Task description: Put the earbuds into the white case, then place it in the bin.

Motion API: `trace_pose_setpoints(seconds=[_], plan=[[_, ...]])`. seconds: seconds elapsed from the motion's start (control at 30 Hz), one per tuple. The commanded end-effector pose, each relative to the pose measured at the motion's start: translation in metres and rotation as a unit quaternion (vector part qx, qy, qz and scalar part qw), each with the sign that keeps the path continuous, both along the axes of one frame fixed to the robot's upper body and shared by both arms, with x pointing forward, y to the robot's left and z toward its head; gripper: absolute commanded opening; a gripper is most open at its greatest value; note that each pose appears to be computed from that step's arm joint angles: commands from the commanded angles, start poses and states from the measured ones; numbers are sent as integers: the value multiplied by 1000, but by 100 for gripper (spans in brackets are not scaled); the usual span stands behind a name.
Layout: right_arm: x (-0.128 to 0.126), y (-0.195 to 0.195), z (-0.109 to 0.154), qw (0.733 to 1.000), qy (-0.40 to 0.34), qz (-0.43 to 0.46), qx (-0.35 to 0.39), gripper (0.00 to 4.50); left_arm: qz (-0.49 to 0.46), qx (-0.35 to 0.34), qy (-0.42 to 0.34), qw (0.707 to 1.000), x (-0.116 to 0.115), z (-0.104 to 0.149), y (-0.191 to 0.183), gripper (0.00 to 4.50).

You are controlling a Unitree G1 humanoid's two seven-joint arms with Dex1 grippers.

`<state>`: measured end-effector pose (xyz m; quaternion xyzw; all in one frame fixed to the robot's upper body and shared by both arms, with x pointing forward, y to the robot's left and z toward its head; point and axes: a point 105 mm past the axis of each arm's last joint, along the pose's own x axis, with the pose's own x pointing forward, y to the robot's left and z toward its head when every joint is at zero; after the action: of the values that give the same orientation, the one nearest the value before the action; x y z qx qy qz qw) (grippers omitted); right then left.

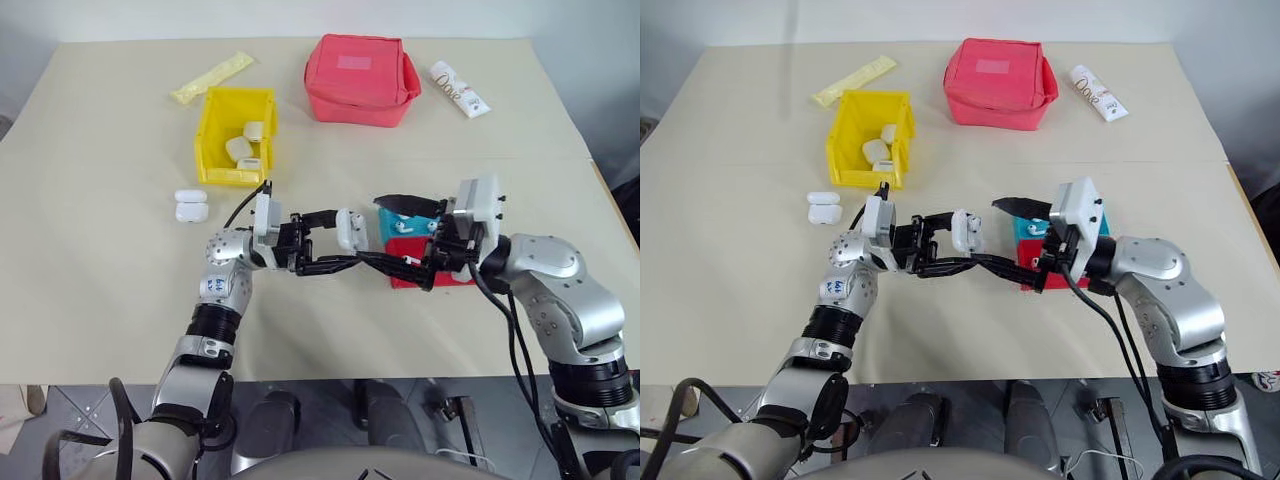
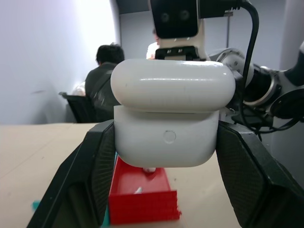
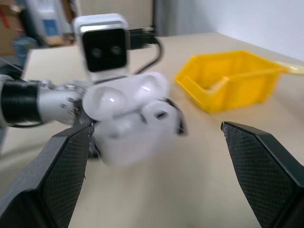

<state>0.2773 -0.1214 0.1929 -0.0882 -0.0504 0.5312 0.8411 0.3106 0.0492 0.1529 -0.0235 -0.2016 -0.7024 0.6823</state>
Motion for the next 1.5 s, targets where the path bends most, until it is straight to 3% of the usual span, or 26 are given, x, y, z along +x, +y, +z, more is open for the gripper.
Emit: trace_pose_setpoints(seconds=[0.03, 0.37, 0.6, 0.77, 0.97, 1.07, 1.17, 1.43, 1.5], plan=[[-9, -26, 8, 999, -11, -48, -6, 449, 30, -4, -13, 999, 7, 6, 11, 278], [-63, -121, -24, 963, 68, -255, -59, 449, 96, 4, -11, 995, 22, 7, 45, 278], [-74, -137, -28, 940, 97, -318, -70, 449, 104, 1, -12, 994, 29, 7, 43, 278], [-53, -119, -15, 949, 91, -292, -78, 449, 90, 0, -27, 996, 25, 10, 37, 278], [-1, -98, 14, 955, 67, -268, -111, 449, 85, -7, -39, 996, 11, 13, 36, 278], [23, -96, 10, 946, 106, -267, -148, 449, 101, -12, -41, 994, 7, 12, 37, 278], [48, -88, 11, 938, 126, -268, -183, 391, 120, -18, -37, 992, 1, 11, 42, 278], [77, -54, -3, 926, 165, -199, -276, 391, 148, -18, -32, 988, -2, 10, 46, 278], [87, -54, -4, 920, 164, -208, -290, 354, 153, -18, -31, 988, -3, 10, 48, 278]])
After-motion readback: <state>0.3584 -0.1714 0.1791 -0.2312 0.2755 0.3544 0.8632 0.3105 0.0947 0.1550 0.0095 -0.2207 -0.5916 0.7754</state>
